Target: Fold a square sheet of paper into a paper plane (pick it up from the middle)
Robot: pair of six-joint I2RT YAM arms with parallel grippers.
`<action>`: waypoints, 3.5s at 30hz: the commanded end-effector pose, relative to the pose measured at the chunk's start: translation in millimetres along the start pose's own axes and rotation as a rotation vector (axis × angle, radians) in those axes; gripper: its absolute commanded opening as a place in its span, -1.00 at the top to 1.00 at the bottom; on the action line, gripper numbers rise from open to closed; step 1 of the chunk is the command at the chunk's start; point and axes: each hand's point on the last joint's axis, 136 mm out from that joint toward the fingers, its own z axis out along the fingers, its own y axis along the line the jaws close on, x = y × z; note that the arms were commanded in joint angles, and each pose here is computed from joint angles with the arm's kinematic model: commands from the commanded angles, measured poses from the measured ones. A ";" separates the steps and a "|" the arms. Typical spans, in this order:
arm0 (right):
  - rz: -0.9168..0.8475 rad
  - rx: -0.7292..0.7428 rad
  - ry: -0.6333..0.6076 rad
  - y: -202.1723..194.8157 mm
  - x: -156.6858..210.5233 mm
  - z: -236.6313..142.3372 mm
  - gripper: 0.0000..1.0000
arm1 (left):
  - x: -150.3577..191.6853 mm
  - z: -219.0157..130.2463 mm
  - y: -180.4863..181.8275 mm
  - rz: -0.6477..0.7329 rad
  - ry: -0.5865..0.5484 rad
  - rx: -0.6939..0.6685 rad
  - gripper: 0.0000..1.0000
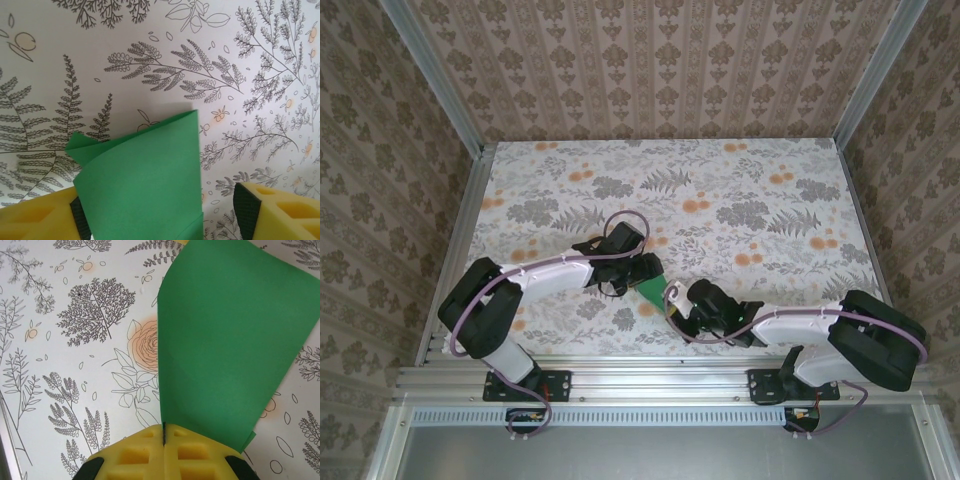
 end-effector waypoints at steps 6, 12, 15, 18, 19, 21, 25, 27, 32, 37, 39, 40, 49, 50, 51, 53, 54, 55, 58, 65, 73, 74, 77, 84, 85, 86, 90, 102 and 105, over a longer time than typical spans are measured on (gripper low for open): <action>-0.077 0.099 -0.031 -11.8 -8.6 0.1 0.95 | 12.8 6.9 21.2 -0.063 0.037 -0.085 -0.38; -0.075 0.115 -0.052 -14.0 -11.8 -1.0 0.94 | 19.2 14.4 15.2 -0.071 0.052 -0.080 -0.13; -0.081 0.113 -0.048 -13.1 -10.7 -0.2 0.92 | 21.7 17.8 12.8 -0.069 0.055 -0.081 0.08; -0.084 0.121 -0.039 -14.2 -9.0 -0.4 0.89 | 21.3 19.0 12.6 -0.074 0.053 -0.085 0.45; -0.080 0.126 -0.033 -15.0 -8.3 -0.5 0.87 | 21.1 18.8 13.7 -0.077 0.050 -0.090 0.56; -0.061 0.140 -0.008 -16.2 -6.4 -1.8 0.73 | 19.3 17.0 13.9 -0.082 0.041 -0.095 0.68; 0.023 0.182 0.067 -19.6 0.5 -11.0 0.47 | 17.6 14.0 12.2 -0.088 0.034 -0.101 0.85; 0.050 0.212 0.099 -20.5 3.5 -17.7 0.35 | 17.0 13.0 12.2 -0.089 0.032 -0.104 0.90; -0.009 0.288 0.151 -23.2 5.3 -25.3 0.23 | 16.9 12.4 11.7 -0.088 0.033 -0.107 0.91; -0.096 0.274 0.169 -12.2 -0.7 -17.9 0.15 | 16.2 10.4 10.5 -0.087 0.032 -0.111 0.91; -0.127 0.291 0.165 -12.0 -4.6 -14.2 0.10 | 16.7 10.4 11.1 -0.088 0.035 -0.112 0.91; -0.143 0.289 0.170 -11.2 -4.5 -11.6 0.09 | 16.6 10.4 10.4 -0.087 0.035 -0.111 0.90; -0.195 0.326 0.201 -14.6 -6.3 7.2 0.26 | 16.3 9.7 11.1 -0.091 0.039 -0.117 0.90; -0.195 0.327 0.202 -14.8 -6.0 7.6 0.33 | 16.4 9.6 11.2 -0.091 0.039 -0.118 0.90; -0.192 0.327 0.205 -14.9 -5.3 7.7 0.39 | 16.5 9.6 10.9 -0.090 0.039 -0.117 0.90; -0.183 0.330 0.200 -15.1 -4.5 7.6 0.44 | 16.4 9.4 11.0 -0.090 0.041 -0.120 0.90; -0.179 0.332 0.199 -15.4 -3.9 7.6 0.44 | 16.3 9.6 10.9 -0.090 0.043 -0.122 0.90; -0.174 0.333 0.200 -15.5 -3.3 7.5 0.45 | 15.9 9.4 10.2 -0.086 0.042 -0.124 0.90; -0.161 0.332 0.194 -14.9 -5.6 7.4 0.51 | 15.8 9.9 10.7 -0.087 0.044 -0.127 0.90; -0.117 0.333 0.183 -14.7 -6.7 7.3 0.91 | 15.8 9.2 9.8 -0.087 0.045 -0.128 0.84; 0.144 0.153 0.096 -3.8 -14.3 10.5 1.00 | 6.4 -7.1 10.8 -0.083 0.000 -0.111 0.37; 0.189 0.121 0.086 -3.9 -15.8 11.0 1.00 | 5.3 -10.9 10.9 -0.079 -0.005 -0.111 0.27; 0.292 0.044 0.068 -4.2 -18.0 13.1 1.00 | 0.1 -24.1 10.8 -0.070 -0.039 -0.100 0.11; 0.429 -0.039 0.016 -9.6 -18.9 18.0 1.00 | -5.6 -48.9 18.3 -0.074 -0.112 -0.073 -0.18; 0.437 -0.039 0.008 -10.5 -18.8 17.8 1.00 | -5.7 -50.8 18.4 -0.071 -0.117 -0.068 -0.18; 0.452 -0.039 -0.006 -12.3 -19.5 17.5 1.00 | -5.3 -52.3 19.1 -0.069 -0.120 -0.065 -0.18; 0.505 -0.066 -0.041 -15.3 -19.7 17.1 1.00 | -1.9 -51.4 12.5 -0.034 -0.105 -0.025 -0.04; 0.606 -0.096 -0.014 -19.3 -2.4 29.4 0.98 | 12.4 -18.6 -28.2 0.052 -0.005 0.131 0.31; 0.608 -0.109 -0.043 -19.2 -3.5 27.4 0.98 | 11.6 -10.2 -30.4 0.051 0.009 0.124 0.32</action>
